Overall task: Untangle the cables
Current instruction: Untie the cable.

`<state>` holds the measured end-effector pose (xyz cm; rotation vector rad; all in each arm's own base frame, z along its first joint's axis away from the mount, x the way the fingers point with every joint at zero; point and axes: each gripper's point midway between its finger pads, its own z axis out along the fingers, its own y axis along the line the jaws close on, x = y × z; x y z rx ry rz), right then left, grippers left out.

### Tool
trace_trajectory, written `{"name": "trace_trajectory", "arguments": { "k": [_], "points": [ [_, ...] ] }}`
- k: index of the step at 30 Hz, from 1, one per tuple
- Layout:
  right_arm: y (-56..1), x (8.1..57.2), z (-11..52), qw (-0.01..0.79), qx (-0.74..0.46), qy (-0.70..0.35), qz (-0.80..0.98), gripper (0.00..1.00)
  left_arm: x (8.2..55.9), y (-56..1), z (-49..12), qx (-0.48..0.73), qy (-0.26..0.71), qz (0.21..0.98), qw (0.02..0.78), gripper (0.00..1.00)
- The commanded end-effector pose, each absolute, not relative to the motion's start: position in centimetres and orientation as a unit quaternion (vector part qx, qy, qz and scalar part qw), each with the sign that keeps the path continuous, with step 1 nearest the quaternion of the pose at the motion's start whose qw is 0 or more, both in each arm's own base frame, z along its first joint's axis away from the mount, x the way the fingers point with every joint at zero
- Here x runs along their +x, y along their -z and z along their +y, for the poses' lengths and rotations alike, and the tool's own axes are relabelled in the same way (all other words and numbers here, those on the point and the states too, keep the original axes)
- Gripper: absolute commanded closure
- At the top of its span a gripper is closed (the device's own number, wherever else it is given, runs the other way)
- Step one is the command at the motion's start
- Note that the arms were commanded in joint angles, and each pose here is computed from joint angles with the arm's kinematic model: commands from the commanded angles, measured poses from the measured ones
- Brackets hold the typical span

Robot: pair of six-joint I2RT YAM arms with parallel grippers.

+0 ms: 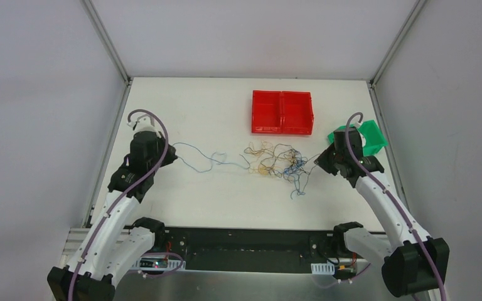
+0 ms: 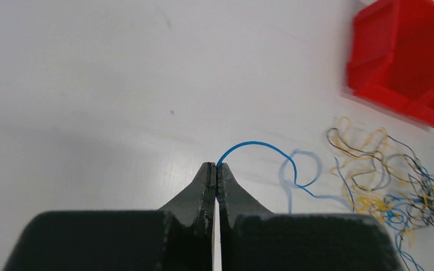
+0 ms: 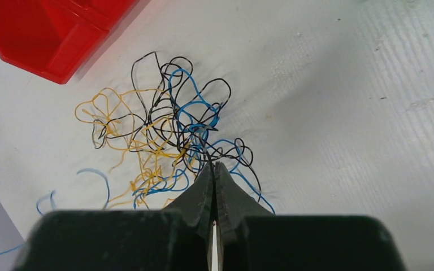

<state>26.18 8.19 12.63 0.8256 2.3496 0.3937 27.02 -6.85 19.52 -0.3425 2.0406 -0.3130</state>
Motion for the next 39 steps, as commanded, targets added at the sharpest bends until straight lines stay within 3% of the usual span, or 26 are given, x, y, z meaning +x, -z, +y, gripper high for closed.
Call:
{"name": "trace_trajectory", "arguments": {
  "k": [1,7,17,19,22,29,34,39],
  "points": [
    [-12.8,25.5,6.7,0.314,0.328,-0.123,0.882,1.00,26.3,-19.9,-2.5,-0.234,0.055,0.841,0.484,1.00],
    [-13.9,25.2,7.4,0.323,0.286,-0.141,0.891,1.00,25.8,-20.6,-0.1,-0.277,0.012,0.826,0.491,1.00],
    [-15.6,24.1,15.0,0.281,0.135,-0.305,0.900,0.98,27.5,-22.1,-6.8,-0.150,0.163,0.848,0.482,1.00],
    [-16.0,23.6,16.3,0.278,0.103,-0.312,0.903,0.84,27.6,-22.9,-7.1,-0.144,0.171,0.844,0.488,1.00],
    [-16.7,23.0,18.3,0.278,0.055,-0.319,0.905,0.40,27.7,-24.3,-8.7,-0.109,0.207,0.841,0.488,1.00],
    [-17.5,24.4,18.0,0.311,0.069,-0.272,0.908,0.02,27.6,-27.6,-13.1,-0.028,0.304,0.832,0.464,1.00],
    [-15.9,27.1,12.0,0.348,0.165,-0.110,0.916,0.01,27.3,-30.0,-14.5,0.017,0.326,0.816,0.478,1.00],
    [-13.2,28.2,11.5,0.311,0.175,-0.087,0.930,0.01,27.5,-32.7,-15.6,0.037,0.341,0.801,0.491,1.00]
  ]
}}
